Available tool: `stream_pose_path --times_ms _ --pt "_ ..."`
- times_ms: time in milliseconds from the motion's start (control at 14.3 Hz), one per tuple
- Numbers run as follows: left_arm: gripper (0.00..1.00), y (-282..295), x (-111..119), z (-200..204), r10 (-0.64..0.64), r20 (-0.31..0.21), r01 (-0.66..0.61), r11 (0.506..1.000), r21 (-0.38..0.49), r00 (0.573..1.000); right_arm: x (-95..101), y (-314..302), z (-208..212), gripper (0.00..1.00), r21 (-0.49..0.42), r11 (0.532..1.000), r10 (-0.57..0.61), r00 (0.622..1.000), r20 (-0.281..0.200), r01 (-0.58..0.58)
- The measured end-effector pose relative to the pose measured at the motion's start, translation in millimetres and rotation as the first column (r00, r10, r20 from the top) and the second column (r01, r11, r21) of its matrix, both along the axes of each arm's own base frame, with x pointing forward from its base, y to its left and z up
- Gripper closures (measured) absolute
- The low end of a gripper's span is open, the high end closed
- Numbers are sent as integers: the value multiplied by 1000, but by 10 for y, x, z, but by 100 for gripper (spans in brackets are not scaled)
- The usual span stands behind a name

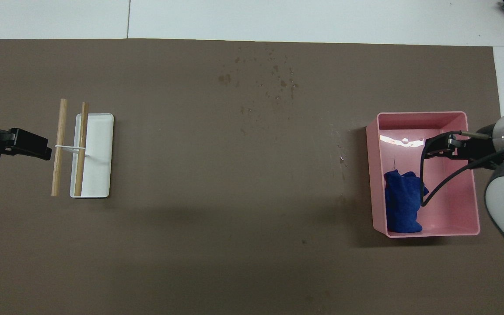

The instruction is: Wipe water with towel using both arms

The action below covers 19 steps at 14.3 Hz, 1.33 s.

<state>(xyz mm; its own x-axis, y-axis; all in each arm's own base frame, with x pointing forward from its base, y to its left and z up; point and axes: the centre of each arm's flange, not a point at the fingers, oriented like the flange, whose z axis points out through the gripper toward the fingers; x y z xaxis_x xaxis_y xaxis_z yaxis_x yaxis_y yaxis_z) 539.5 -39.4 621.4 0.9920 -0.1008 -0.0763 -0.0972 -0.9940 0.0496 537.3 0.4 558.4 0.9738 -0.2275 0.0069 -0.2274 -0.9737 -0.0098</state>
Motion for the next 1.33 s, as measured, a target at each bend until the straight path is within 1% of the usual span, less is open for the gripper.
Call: stream_pose_path --times_ms 140,210,350,490,630,770,1051,1191,1331 --pt "0 0 0 0 0 0 0 1000 0 1000 39 -103 307 0 -2 999 34 998 47 -33" --pt "0 0 0 0 0 0 0 1000 0 1000 45 -169 438 0 -4 999 44 997 56 -44" --pt "0 0 0 0 0 0 0 1000 0 1000 40 -314 668 0 -5 999 42 997 57 -42" --pt "0 0 0 0 0 0 0 1000 0 1000 22 -431 781 0 -4 999 37 999 37 -37" --pt "0 0 1 1 0 1 0 1000 0 1000 -11 -458 814 0 1 999 37 999 -4 -37" --pt "0 13 5 3 3 4 -3 1000 0 1000 -35 -436 835 0 5 998 59 998 -28 -59" --pt "0 74 25 13 11 19 -12 1000 12 1000 -30 -340 821 0 2 995 99 994 -38 -99" --pt "0 59 44 26 1 38 -2 999 37 999 -36 -324 809 0 4 995 102 994 -47 -102" --pt "0 -32 74 51 -17 71 14 999 40 997 -40 -332 796 0 5 995 101 993 -54 -101"
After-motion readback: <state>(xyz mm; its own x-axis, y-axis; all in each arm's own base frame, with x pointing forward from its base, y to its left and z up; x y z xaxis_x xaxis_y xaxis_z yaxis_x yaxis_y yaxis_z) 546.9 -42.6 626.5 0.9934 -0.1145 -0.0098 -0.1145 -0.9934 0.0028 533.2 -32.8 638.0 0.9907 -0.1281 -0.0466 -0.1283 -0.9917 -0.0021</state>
